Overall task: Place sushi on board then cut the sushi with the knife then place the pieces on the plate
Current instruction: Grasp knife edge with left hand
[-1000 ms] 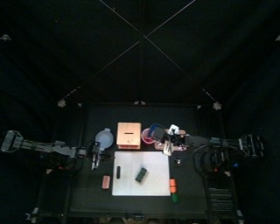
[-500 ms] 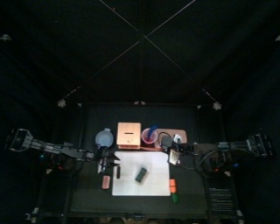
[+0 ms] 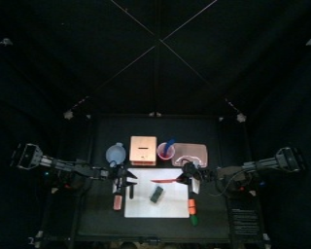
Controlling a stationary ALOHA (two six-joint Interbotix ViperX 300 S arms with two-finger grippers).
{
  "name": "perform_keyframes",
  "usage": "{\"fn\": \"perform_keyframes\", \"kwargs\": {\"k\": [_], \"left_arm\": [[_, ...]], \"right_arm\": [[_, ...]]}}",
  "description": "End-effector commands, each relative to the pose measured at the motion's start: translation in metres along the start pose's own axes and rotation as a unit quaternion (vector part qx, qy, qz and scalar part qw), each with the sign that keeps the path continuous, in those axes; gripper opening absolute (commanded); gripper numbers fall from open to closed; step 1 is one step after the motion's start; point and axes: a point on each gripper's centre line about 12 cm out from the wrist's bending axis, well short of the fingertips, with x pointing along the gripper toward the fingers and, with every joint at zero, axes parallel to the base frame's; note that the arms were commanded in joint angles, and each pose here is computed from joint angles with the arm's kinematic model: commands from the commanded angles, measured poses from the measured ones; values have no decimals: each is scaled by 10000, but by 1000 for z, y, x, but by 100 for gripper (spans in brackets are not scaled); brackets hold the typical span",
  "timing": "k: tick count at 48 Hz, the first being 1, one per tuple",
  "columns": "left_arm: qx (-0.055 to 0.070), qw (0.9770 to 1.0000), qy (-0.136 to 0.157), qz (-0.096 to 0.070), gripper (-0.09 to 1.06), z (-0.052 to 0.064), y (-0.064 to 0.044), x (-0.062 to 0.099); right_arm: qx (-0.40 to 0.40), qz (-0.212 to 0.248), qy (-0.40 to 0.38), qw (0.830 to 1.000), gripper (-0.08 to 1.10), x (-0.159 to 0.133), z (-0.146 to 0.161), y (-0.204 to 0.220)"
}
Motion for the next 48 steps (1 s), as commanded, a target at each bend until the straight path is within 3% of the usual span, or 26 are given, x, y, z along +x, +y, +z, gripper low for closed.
{"fn": "perform_keyframes", "kwargs": {"k": [1,12,18,36,48], "left_arm": [[224,9996,-179,-15,71,14,2,7],[736,9971,-7,-190,71,11,-2,24],[894,9956,-38,-269,71,16,-5,29],[695,9970,237,-240,72,7,-5,53],[540,9979,191,-288,74,12,-13,59]], "right_arm": [[117,199,-200,9995,40,1,4,6],[173,383,-67,9991,40,17,-4,16],[187,391,3,9991,40,24,-7,17],[32,327,34,9995,40,33,-8,15],[10,252,89,9996,40,37,-10,11]]}}
